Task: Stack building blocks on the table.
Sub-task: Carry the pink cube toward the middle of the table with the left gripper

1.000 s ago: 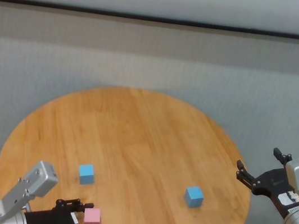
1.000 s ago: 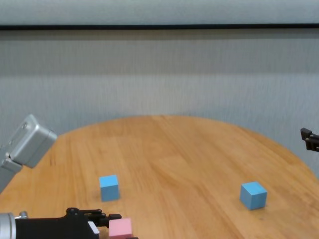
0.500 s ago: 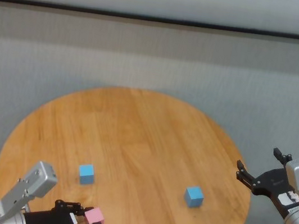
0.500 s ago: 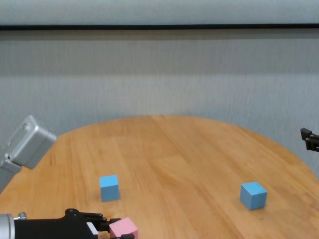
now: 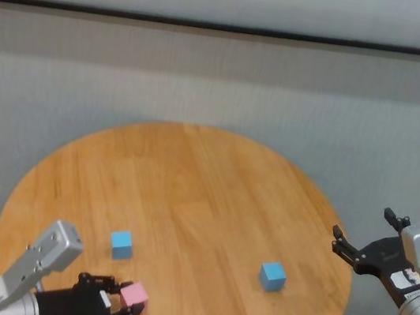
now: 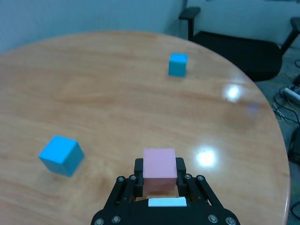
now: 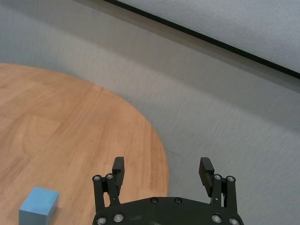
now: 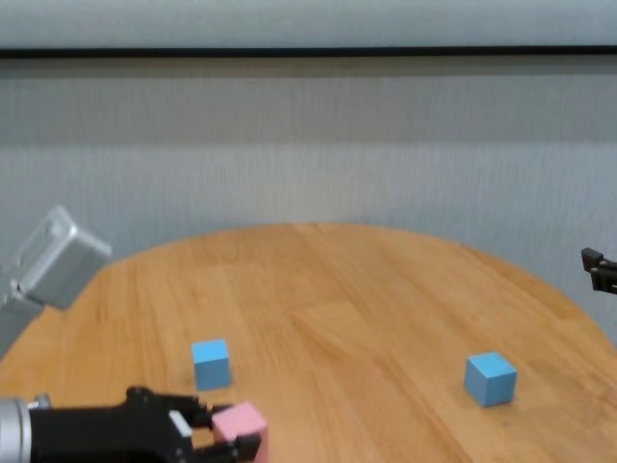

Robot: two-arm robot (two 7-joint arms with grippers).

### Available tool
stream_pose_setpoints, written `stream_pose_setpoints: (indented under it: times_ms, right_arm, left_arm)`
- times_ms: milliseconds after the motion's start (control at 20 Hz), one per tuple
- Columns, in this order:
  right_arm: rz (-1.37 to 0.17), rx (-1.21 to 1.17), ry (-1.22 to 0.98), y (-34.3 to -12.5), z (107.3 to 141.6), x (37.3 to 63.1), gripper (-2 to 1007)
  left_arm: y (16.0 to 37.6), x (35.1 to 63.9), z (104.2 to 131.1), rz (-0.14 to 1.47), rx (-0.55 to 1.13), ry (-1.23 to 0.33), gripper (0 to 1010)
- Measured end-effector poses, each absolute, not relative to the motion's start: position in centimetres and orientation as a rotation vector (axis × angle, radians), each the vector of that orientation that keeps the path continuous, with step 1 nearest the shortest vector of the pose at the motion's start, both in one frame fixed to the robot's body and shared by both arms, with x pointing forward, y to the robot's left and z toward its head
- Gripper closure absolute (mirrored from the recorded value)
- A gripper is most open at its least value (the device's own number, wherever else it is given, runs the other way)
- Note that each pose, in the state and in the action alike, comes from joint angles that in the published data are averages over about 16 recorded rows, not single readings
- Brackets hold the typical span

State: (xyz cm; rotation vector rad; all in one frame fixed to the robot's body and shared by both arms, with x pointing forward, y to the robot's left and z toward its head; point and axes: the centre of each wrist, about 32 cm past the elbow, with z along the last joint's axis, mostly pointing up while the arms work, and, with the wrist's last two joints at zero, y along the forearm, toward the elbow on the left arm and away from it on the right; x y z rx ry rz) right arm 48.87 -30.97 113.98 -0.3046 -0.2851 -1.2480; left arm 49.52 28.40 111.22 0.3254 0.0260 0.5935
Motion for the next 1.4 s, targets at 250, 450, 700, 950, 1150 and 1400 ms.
stream_pose_setpoints:
  times_ms: [250, 450, 700, 950, 1150, 1400]
  right_arm:
    - [-1.248, -0.305, -0.285, -31.0, 114.0, 48.9, 1]
    - [-1.248, -0.305, -0.285, -31.0, 114.0, 48.9, 1]
    - [-1.248, -0.305, -0.285, -31.0, 114.0, 48.9, 1]
    - [-1.248, -0.305, -0.285, -31.0, 114.0, 48.9, 1]
    - [-1.248, -0.305, -0.285, -31.0, 114.0, 48.9, 0]
    - [-1.248, -0.305, -0.285, -31.0, 114.0, 48.9, 1]
  left_arm:
    - [27.8, 50.0, 112.9, 0.638, 0.29, 0.0, 609]
    - [27.0, 50.6, 114.6, 0.675, 0.254, -0.022, 609]
    - [25.8, 51.4, 116.4, 0.707, 0.221, -0.051, 609]
    - [24.4, 52.0, 117.6, 0.712, 0.216, -0.073, 609]
    - [23.1, 52.4, 117.9, 0.709, 0.232, -0.08, 609]
    - [21.6, 53.0, 117.7, 0.702, 0.255, -0.07, 609]
